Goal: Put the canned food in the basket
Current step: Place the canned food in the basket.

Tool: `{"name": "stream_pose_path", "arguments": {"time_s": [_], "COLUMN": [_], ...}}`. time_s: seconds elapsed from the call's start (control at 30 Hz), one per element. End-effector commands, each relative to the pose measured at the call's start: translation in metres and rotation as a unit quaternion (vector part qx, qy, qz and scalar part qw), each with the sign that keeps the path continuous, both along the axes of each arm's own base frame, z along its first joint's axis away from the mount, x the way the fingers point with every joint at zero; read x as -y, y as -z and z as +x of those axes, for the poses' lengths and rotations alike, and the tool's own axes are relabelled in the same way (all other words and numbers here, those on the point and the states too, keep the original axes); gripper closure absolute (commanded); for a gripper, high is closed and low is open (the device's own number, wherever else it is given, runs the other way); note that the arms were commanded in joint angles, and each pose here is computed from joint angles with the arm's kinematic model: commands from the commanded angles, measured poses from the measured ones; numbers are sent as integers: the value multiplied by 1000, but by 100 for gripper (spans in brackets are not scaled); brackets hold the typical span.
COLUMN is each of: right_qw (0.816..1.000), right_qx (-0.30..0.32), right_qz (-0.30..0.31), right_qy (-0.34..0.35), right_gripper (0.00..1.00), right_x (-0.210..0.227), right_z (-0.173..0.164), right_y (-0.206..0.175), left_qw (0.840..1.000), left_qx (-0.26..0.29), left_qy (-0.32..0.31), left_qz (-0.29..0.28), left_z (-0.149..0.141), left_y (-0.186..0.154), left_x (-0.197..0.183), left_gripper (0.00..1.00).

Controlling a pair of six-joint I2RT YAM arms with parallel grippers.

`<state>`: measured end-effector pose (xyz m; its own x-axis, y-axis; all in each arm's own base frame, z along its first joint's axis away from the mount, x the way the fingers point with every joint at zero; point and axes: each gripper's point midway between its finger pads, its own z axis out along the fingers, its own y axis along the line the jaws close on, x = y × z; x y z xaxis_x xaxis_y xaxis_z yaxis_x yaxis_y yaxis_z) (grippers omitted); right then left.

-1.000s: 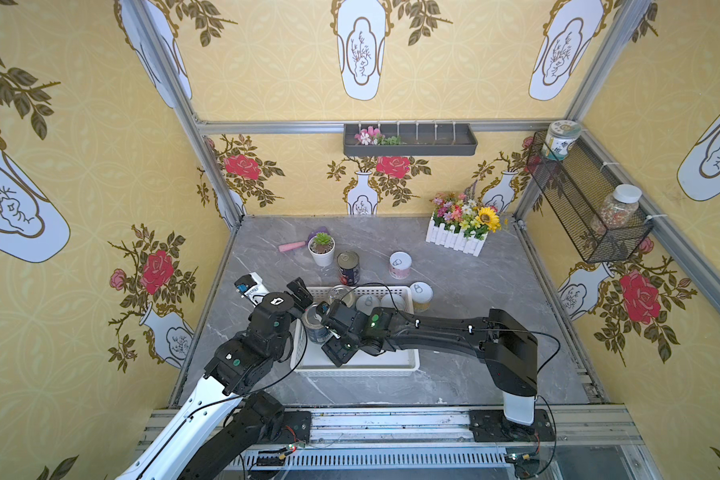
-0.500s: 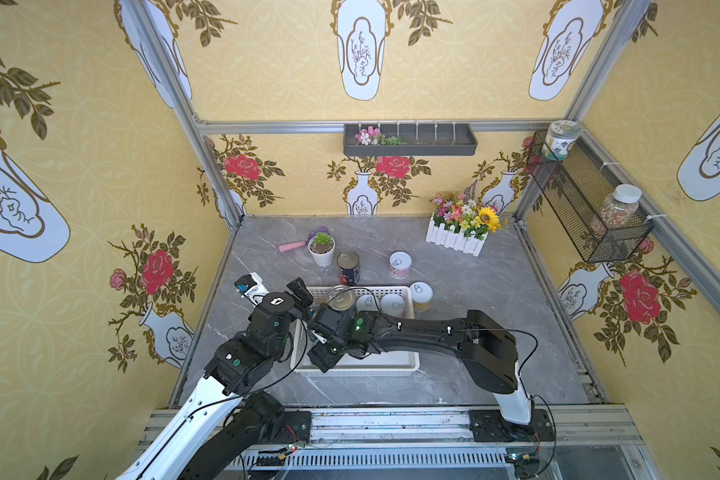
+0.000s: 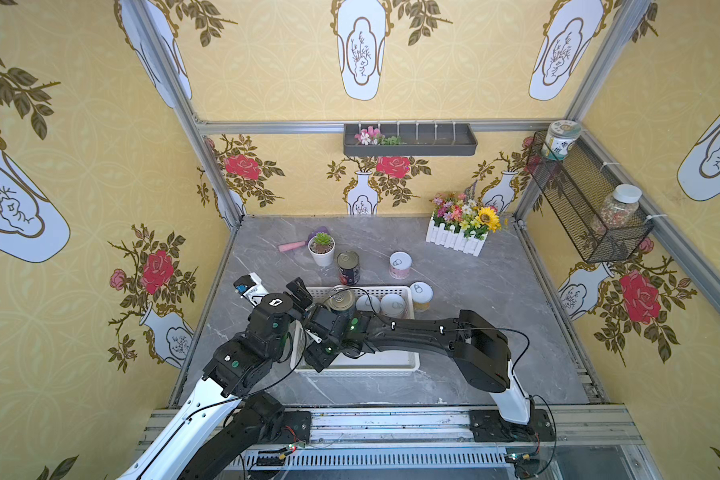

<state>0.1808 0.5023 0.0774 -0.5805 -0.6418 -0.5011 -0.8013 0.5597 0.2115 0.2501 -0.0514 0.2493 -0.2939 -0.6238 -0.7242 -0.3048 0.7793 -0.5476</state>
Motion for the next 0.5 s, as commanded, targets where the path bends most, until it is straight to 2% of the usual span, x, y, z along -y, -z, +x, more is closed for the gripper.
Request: {"name": "stream_pose_path", "arguments": {"time_s": [0.0, 0.47], "right_qw": [1000, 1000], "right_qx": [4, -4], "right_qz": [21, -5], "right_qy": [2, 3], "right_gripper": [22, 19], "right_x": [-11, -14], "right_z": [3, 3], "right_y": [-6, 15], "left_qw": [1000, 1000], "left_qx": [5, 7], "left_qy": [1, 3], "left_qz": [0, -3], "left_z": [1, 0], "left_y": [-1, -3], "left_x": [0, 1], "left_gripper": [0, 0]}}
